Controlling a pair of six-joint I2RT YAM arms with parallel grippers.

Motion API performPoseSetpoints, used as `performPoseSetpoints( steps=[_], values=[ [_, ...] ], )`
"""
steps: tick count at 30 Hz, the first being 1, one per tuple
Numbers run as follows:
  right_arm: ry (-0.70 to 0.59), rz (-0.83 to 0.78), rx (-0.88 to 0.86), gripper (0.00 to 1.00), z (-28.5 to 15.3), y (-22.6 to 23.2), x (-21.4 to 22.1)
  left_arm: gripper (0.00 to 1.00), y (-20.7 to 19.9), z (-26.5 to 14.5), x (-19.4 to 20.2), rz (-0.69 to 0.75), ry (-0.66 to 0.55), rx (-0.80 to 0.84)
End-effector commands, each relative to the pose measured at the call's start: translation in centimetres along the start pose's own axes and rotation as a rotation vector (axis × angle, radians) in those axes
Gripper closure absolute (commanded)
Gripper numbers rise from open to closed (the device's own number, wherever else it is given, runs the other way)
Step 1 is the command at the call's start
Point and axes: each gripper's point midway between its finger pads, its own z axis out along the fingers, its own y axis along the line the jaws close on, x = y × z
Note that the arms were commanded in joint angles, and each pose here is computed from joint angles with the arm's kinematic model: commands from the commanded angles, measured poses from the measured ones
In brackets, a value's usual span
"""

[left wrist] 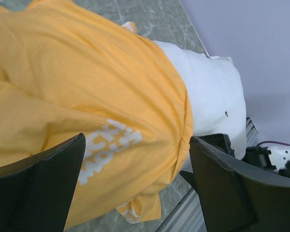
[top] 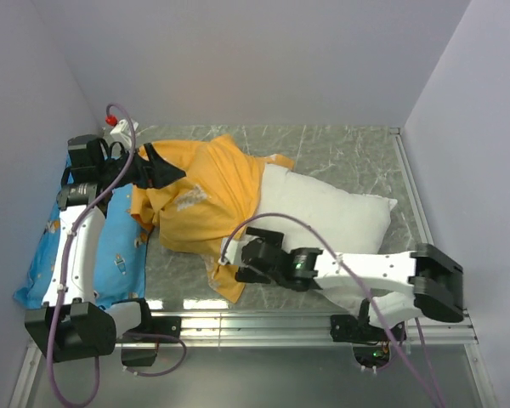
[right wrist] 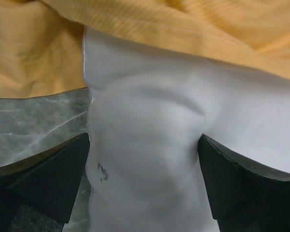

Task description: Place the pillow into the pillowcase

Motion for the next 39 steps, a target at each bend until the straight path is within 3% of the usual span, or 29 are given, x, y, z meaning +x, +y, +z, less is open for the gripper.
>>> performPoseSetpoints(
  steps=[1,3,4,6,7,8,9,11,12,16,20,23,26,33,39],
  values=[
    [0.004,-0.081,0.198,0.0,1.2,-1.3,-1.2,0.05,-0.7,-1.3,-0.2,0.01,-0.028,0.019],
    [0.066,-0.12,0.198,0.02,3.1,-0.5,0.1,0.05,-0.1,-1.8,0.0,0.037,-0.035,-0.008],
    [0.057,-0.116,0.216,0.22,3.7,-0.8,-0.1,0.06,0.2,-2.0,0.3,0.046,-0.037,-0.023],
    [0.044,-0.09,0.199,0.48,4.3,-1.7,-0.6,0.07,0.4,-2.5,0.2,0.096,-0.052,-0.04],
    [0.041,-0.016,0.191,0.77,4.1,-3.5,-1.2,0.08,0.4,-2.6,0.6,0.104,-0.05,-0.043],
    [0.0,0.042,0.186,0.94,3.2,-5.2,-2.4,0.09,0.3,-2.7,0.7,0.119,-0.049,-0.034],
    [-0.071,0.081,0.092,1.0,2.8,-5.1,-4.1,0.1,0.3,-2.7,0.8,0.158,-0.046,-0.028],
    [-0.161,0.205,0.081,1.0,-0.1,-9.7,-6.6,0.12,-0.1,-2.9,0.9,0.221,-0.043,0.001],
    [-0.243,0.226,-0.022,1.0,-1.2,-9.6,-8.5,0.13,-0.2,-2.9,0.9,0.244,-0.043,0.007],
    [-0.42,0.389,-0.123,1.0,-6.4,-15.0,-13.0,0.11,-1.5,-2.6,0.9,0.448,-0.013,0.017],
    [-0.513,0.538,-0.229,1.0,-7.4,-18.9,-13.2,0.09,-3.4,-1.7,0.8,0.668,-0.009,0.005],
    [-0.557,0.702,-0.324,1.0,-7.6,-21.6,-12.3,0.08,-2.5,-2.1,-0.9,0.669,-0.1,-0.107],
    [-0.605,0.864,-0.394,1.0,-7.5,-24.3,-11.6,0.08,-0.7,-2.6,0.4,0.592,-0.16,-0.208],
    [-0.654,1.005,-0.41,1.0,-6.5,-26.8,-10.7,0.01,1.9,1.5,10.7,0.584,0.042,-0.235],
    [-0.658,1.044,-0.415,1.0,-6.0,-27.4,-10.4,0.01,2.6,6.0,13.1,0.703,0.088,-0.283]
  ],
)
